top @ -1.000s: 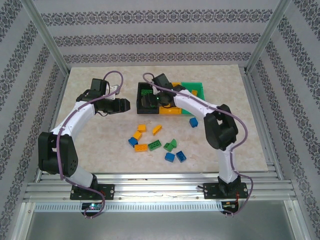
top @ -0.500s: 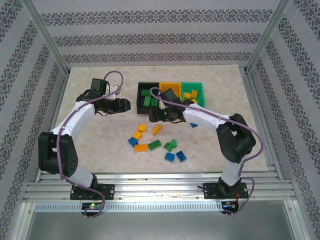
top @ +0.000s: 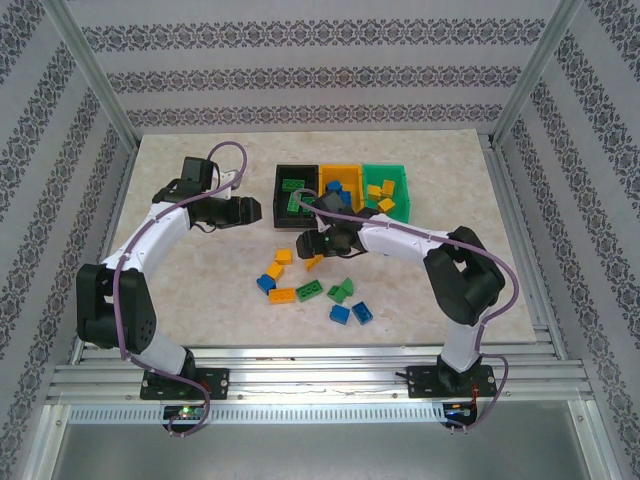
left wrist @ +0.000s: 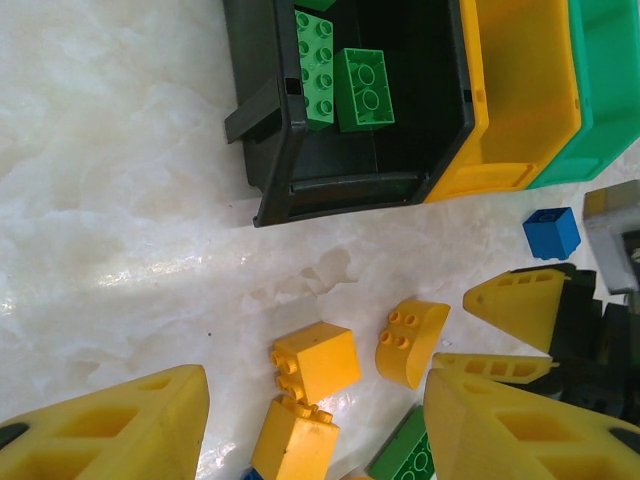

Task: Sort the legos into containers by color
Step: Pick up the lego from the center of the table.

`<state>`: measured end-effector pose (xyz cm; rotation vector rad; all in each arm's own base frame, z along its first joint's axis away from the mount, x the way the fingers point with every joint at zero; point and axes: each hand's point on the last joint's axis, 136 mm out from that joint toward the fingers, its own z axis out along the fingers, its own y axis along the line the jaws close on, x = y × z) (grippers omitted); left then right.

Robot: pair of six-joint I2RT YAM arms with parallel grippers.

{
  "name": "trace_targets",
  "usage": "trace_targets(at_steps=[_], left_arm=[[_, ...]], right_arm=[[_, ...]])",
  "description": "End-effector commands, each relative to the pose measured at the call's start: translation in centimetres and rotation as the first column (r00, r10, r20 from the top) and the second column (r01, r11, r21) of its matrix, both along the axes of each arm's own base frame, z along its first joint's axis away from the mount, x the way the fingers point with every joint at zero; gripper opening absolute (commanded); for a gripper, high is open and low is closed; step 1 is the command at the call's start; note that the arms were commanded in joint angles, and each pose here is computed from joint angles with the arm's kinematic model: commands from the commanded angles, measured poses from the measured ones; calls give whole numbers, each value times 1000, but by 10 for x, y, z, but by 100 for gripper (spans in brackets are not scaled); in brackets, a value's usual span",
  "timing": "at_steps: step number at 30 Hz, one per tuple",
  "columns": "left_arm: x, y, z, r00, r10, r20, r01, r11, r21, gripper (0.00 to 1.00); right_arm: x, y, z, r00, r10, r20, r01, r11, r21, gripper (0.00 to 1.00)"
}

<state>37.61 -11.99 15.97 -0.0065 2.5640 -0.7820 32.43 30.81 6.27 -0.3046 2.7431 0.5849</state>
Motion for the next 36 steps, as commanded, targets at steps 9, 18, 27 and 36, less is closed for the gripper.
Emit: trace_targets(at_steps=[9,18,27,36], left_arm=[[0,3,-7,1000,-3,-21,3,1000,-11,59],[0,4,-7,1000,-1,-24,1,1000,-9,59],[0,2,-5,1000,-5,-22,5,1000,-14,59],[0,1,-6,1000,-7,-27,6,1000,-24,59]], right_arm=[[-12,5,-37,995,-17,-94,12,998,-58,71],[-2,14,-44,997,2,-80,-8,998,-69,42],[8,-8,-15,999,-48,-5,48,999,-26,8],[36,-52,43,980,-172,101,164,983,88,6]])
